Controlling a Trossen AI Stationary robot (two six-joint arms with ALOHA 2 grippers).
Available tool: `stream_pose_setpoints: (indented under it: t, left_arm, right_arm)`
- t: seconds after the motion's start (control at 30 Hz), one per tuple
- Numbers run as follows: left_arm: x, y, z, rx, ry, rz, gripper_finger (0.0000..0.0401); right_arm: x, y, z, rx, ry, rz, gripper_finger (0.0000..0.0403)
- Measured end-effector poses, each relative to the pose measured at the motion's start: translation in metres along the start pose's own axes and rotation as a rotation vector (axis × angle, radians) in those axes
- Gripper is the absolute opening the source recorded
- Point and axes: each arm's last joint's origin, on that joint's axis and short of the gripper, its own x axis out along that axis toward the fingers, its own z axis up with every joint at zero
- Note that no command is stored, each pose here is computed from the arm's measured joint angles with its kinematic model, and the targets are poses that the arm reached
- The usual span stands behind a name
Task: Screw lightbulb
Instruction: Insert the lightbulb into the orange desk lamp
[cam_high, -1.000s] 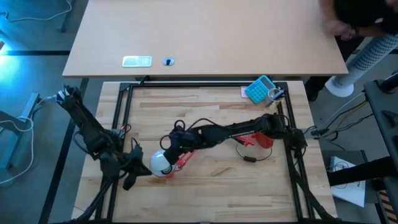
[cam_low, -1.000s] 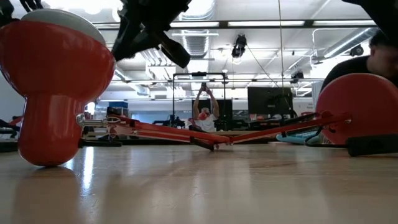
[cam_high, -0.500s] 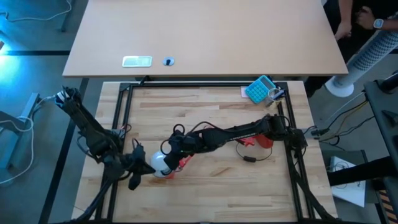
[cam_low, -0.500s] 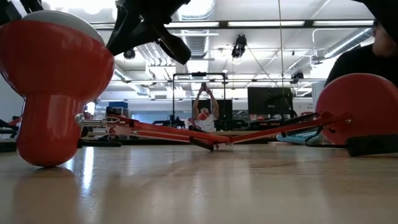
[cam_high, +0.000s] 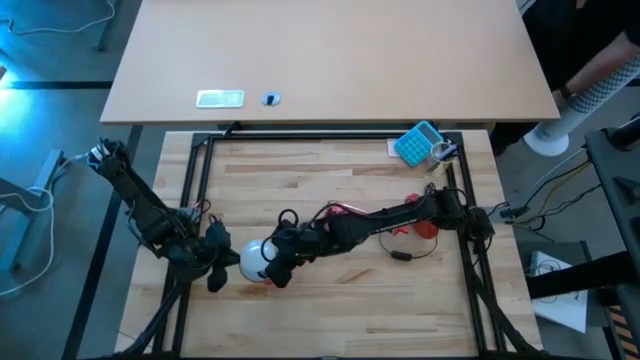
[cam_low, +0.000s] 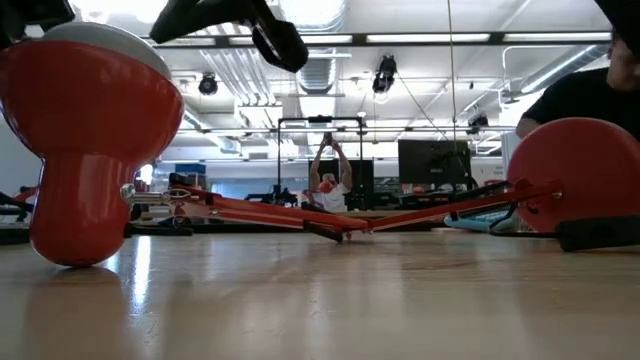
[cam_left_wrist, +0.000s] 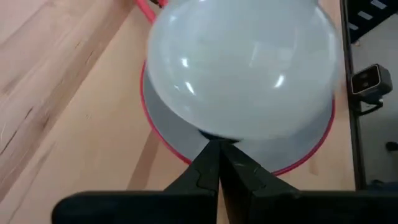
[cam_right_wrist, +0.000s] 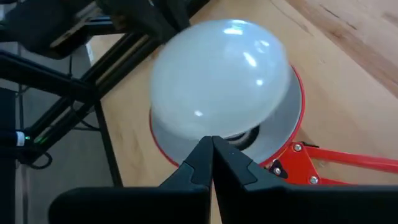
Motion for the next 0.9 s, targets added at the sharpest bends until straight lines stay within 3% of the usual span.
stream_pose_setpoints:
  t: [0.23,0.47,0.63,0.9]
  left_arm:
    - [-0.014,-0.004,0.0,-0.055,0.068,-0.113,0.0]
    - [-0.014,-0.025,0.001,-0.043,0.0,-0.18,0.0]
    - [-0.005,-0.028,0.003,-0.045,-0.08,-0.132,0.0]
    - [-0.005,-0.025,0.005,-0.031,-0.082,-0.111,0.0]
  right_arm:
    - [-0.001,-0.012,0.011,-0.003,-0.009,-0.056,0.0]
    - [0.01,-0.038,0.03,-0.03,-0.107,-0.173,0.0]
    - [0.028,-0.047,0.03,-0.026,-0.103,-0.174,0.0]
    - [0.031,-0.04,0.021,-0.036,-0.063,-0.132,0.0]
